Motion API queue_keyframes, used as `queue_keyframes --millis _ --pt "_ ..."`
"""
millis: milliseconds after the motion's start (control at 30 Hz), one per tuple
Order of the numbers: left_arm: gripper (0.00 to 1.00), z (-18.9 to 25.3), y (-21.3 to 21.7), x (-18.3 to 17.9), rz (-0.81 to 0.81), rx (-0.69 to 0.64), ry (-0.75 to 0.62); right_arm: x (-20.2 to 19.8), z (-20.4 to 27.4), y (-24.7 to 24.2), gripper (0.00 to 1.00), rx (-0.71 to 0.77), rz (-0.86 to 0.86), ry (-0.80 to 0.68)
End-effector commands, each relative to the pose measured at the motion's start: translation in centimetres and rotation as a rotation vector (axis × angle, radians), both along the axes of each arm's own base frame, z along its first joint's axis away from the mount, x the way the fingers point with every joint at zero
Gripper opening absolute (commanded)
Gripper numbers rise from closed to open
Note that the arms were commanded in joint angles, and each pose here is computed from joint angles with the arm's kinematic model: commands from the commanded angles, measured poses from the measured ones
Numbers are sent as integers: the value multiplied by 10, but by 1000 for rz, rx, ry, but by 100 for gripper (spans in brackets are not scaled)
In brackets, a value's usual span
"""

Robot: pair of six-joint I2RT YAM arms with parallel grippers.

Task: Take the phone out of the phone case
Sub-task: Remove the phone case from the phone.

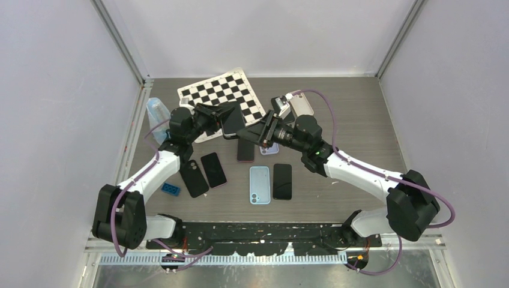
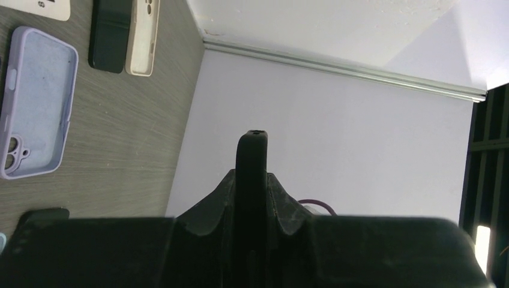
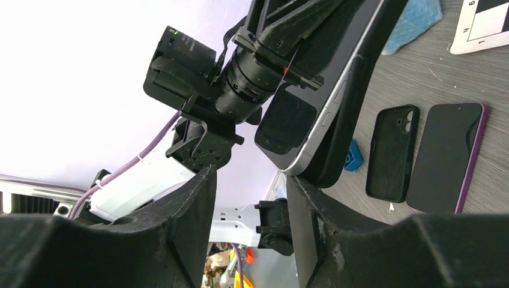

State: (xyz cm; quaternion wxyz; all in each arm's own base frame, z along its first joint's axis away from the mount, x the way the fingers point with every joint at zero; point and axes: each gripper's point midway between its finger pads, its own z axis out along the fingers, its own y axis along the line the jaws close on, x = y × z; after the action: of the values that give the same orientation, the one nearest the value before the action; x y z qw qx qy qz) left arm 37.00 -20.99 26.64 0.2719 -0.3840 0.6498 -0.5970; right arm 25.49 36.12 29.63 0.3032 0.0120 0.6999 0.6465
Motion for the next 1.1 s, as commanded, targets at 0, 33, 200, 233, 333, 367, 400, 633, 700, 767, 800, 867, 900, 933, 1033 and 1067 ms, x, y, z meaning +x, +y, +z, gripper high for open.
queue_keyframes --millis 0,33,200,233,333,367,400,633,700,767,800,867,900,933,1033,1067 --pt "0 94 -37 -49 -255 -108 -309 48 -24 -15 53 -50 -185 63" --pt "0 98 -37 -50 -260 -107 -334 48 -25 -15 53 -44 -181 67" --pt "0 116 -40 -60 -287 -93 -445 48 -21 -13 53 -6 -166 87" --pt "0 119 -41 -63 -295 -87 -472 48 -20 -13 53 -4 -164 86" --pt "0 126 -49 -72 -336 -61 -539 49 -15 -12 53 5 -160 77" --pt "0 127 -52 -75 -348 -49 -557 49 -14 -12 53 4 -157 73" --pt "0 127 -55 -77 -362 -41 -569 48 -12 -12 52 9 -156 66" --pt "0 127 -70 -90 -421 -6 -658 46 0 -15 33 45 -149 18" --pt "0 124 -70 -89 -418 5 -664 46 5 -19 24 62 -160 0" --pt "2 117 -70 -86 -406 22 -643 46 10 -25 14 81 -176 -20" --pt "5 113 -69 -85 -400 30 -629 45 15 -29 6 93 -183 -36" --pt "13 105 -69 -82 -392 52 -609 45 22 -37 1 112 -198 -58" --pt "17 103 -69 -81 -390 63 -603 47 25 -42 1 121 -210 -64" --pt "22 101 -69 -80 -388 73 -601 45 29 -46 1 132 -216 -76" --pt "50 98 -69 -78 -385 94 -608 44 40 -63 1 151 -251 -92" --pt "58 97 -69 -78 -383 100 -612 46 40 -68 1 151 -266 -89"
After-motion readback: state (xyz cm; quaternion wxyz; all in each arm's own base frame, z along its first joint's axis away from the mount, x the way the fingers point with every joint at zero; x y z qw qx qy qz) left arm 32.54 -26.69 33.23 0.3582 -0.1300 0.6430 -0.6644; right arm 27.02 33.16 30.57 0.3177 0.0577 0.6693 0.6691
